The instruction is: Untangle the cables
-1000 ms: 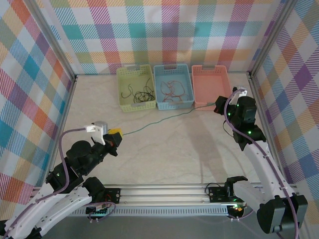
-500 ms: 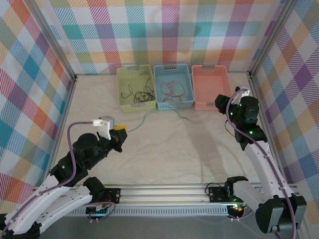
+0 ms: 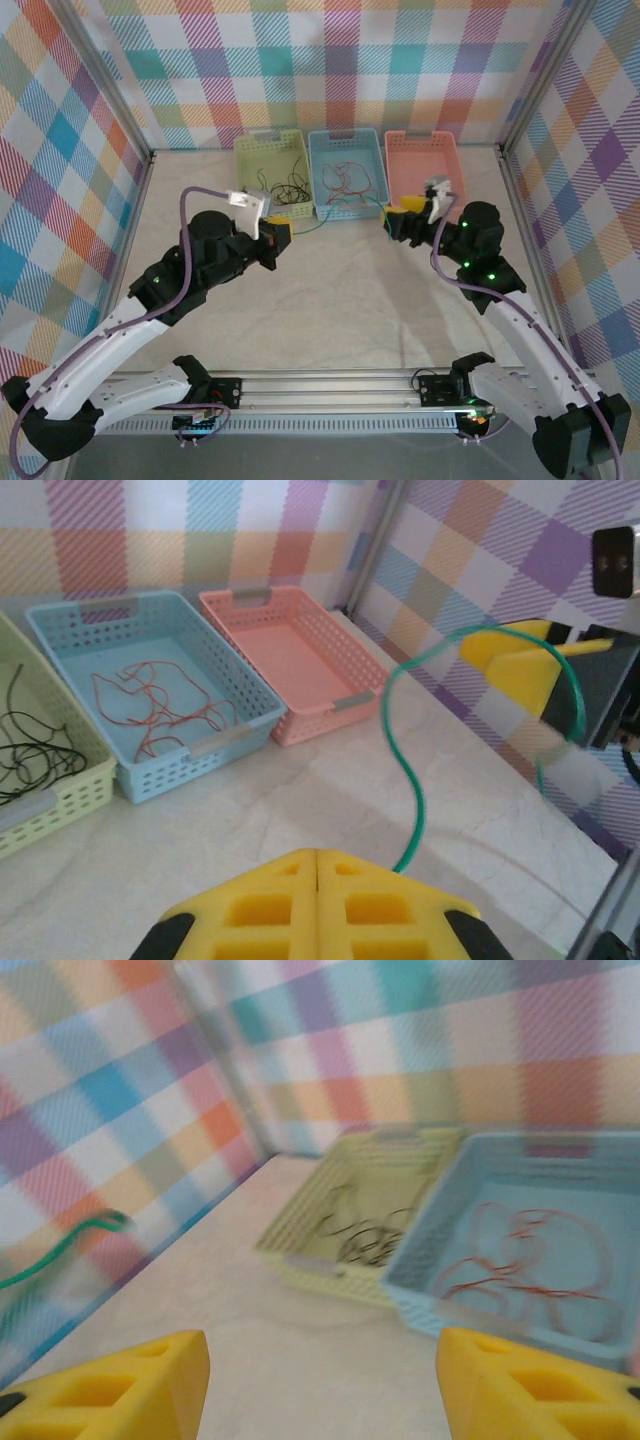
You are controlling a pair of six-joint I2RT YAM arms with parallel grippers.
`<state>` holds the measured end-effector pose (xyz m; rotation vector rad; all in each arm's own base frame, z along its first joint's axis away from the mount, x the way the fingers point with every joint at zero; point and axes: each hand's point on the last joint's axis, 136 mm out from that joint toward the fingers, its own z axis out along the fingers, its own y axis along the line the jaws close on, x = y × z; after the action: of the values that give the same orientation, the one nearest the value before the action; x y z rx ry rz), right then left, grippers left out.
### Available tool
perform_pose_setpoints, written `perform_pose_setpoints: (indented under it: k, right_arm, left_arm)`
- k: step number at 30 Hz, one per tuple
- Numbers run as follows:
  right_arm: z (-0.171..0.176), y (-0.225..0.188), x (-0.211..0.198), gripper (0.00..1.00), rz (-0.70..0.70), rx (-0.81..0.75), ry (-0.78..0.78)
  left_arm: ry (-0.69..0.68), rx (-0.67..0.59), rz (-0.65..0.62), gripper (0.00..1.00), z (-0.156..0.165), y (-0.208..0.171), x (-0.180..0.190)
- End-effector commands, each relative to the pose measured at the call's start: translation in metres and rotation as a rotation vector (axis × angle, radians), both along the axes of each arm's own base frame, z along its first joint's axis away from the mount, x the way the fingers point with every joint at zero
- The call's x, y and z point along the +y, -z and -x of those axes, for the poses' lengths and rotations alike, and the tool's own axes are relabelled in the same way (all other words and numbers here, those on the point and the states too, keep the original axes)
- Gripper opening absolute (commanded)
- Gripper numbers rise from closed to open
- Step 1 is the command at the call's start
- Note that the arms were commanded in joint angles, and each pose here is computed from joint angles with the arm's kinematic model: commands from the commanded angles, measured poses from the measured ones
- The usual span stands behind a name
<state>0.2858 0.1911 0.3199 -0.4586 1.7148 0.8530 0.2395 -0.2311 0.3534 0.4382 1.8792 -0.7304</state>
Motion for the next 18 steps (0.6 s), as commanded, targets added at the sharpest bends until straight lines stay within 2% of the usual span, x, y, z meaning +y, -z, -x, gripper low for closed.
perform_pose_setpoints:
  k: [1,6,8,10,12,15,18]
  right_arm:
    - [0.026,-0.016,0.030,0.64,0.042,-0.109,-0.190]
    - [0.033,-0.006,0.043,0.66,0.081,-0.101,-0.245]
    - [0.033,-0.005,0.044,0.63,0.084,-0.091,-0.248]
    - [0.028,-0.004,0.041,0.60,0.092,-0.085,-0.211]
    - [0.021,-0.004,0.032,0.61,0.110,-0.085,-0.137]
    - [0.029,-0.010,0.033,0.64,0.098,-0.185,-0.162]
    - [0.054,-0.028,0.042,0.67,-0.013,-0.323,-0.282]
  left_arm:
    - [0.076,-0.017,-0.009,0.00,0.009,-0.014,-0.008]
    - [0.102,-0.014,-0.010,0.00,0.011,-0.014,-0.012]
    - [0.106,-0.008,-0.018,0.00,0.011,-0.012,-0.013]
    - [0.091,-0.003,-0.026,0.00,0.009,-0.009,-0.010]
    - [0.063,-0.002,-0.028,0.00,0.007,-0.007,-0.006]
    - [0.042,0.009,-0.005,0.00,0.005,-0.005,-0.005]
    - [0.070,0.037,0.016,0.00,0.007,0.000,-0.012]
